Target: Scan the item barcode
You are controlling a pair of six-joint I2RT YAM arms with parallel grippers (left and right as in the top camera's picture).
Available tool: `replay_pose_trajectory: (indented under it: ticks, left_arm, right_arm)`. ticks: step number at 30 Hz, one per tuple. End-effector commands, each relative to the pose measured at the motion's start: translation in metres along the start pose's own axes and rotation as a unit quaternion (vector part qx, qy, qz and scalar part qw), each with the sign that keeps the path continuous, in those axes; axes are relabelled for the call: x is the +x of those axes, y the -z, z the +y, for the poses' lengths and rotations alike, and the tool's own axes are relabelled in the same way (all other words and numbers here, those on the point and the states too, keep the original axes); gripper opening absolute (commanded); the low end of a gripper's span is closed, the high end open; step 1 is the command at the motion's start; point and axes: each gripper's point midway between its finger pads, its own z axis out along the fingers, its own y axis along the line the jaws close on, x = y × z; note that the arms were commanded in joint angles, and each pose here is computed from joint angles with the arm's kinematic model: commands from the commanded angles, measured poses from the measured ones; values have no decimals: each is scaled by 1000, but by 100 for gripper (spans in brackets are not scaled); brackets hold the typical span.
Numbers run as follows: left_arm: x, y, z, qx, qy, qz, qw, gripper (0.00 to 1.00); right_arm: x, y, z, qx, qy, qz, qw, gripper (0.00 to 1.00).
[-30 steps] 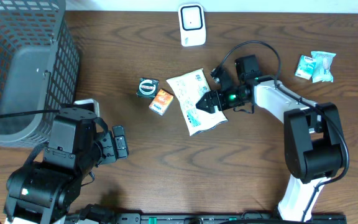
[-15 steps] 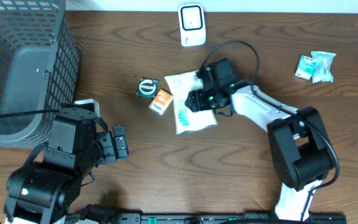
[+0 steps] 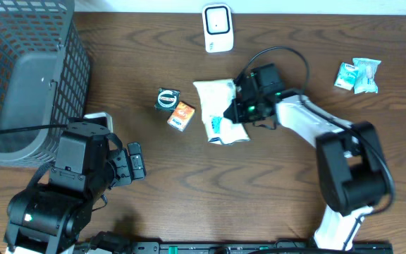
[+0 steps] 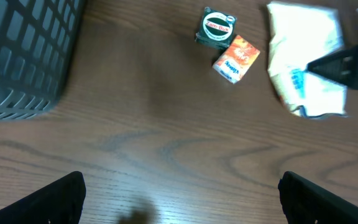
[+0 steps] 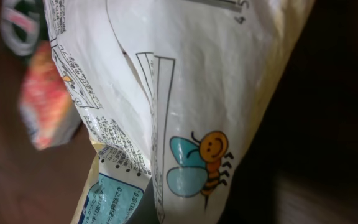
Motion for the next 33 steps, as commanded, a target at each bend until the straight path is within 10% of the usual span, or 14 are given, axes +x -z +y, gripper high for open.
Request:
replay_pose_trajectory:
  ticks: [1, 13, 33]
  left_arm:
    - [0, 0, 1, -1, 0, -1, 1000, 97]
    - [0, 0, 1, -1, 0, -1, 1000, 98]
    - [0, 0, 1, -1, 0, -1, 1000, 98]
  right_arm:
    - [-40, 75, 61, -66, 119, -94, 986, 1]
    - [-55, 206, 148, -58, 296, -255, 919, 1]
    - [-79, 205, 139, 91, 427, -292, 851, 1]
